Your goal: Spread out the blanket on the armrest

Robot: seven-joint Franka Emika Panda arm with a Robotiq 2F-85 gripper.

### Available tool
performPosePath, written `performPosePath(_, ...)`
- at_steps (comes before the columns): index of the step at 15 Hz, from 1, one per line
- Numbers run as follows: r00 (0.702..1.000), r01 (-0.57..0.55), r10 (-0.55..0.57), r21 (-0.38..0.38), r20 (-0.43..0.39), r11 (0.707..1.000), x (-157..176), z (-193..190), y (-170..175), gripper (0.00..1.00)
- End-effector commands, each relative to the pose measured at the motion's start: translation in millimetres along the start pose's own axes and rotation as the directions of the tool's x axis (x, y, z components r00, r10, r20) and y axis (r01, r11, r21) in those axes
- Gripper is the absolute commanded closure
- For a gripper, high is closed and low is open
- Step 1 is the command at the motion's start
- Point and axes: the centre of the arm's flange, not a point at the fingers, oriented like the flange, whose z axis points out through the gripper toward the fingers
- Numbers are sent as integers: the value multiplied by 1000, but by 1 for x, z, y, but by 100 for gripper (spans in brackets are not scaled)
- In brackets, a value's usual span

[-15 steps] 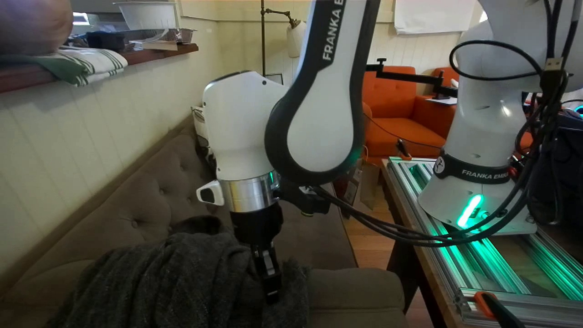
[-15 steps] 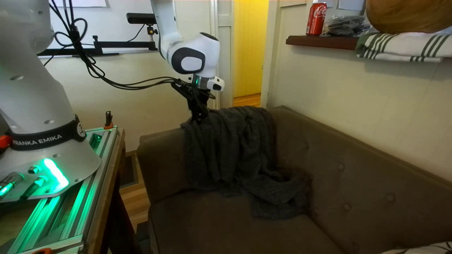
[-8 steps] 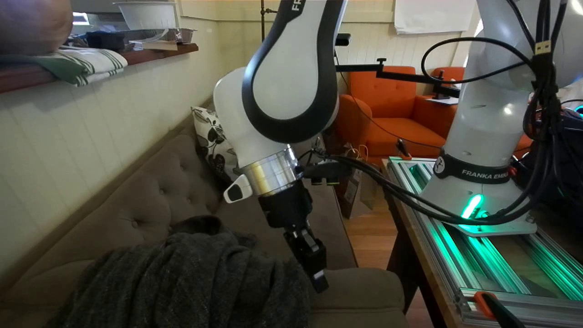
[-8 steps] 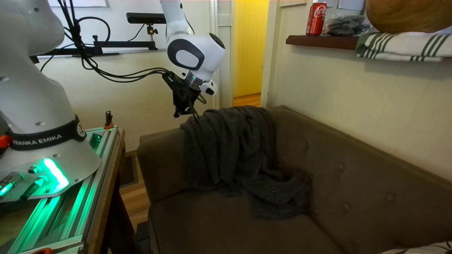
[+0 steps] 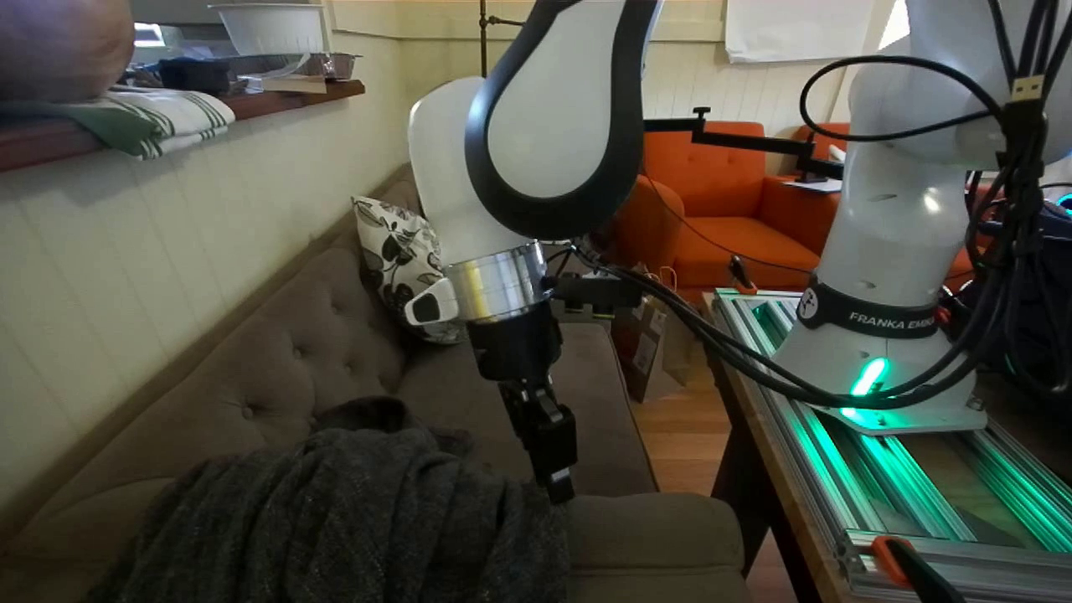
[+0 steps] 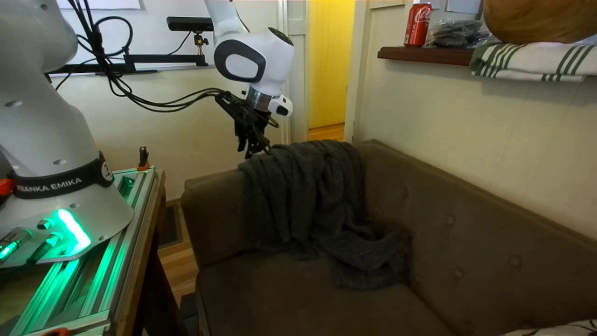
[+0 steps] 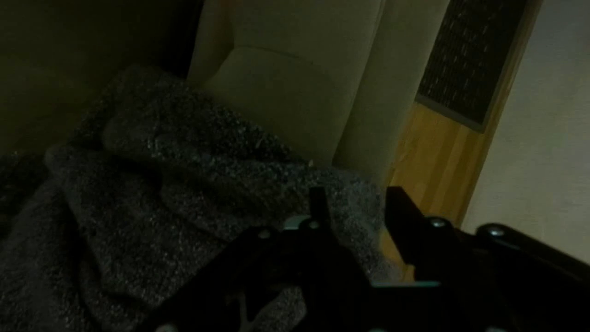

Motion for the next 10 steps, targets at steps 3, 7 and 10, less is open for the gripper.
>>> performPosePath(3, 995, -24, 9, -153, -101, 988, 20, -7, -16, 18)
performPosePath(7, 992, -43, 13, -233, -128, 971, 28, 4, -9, 0)
performPosePath(10, 992, -48, 15, -271, -125, 961, 33, 13, -4, 0)
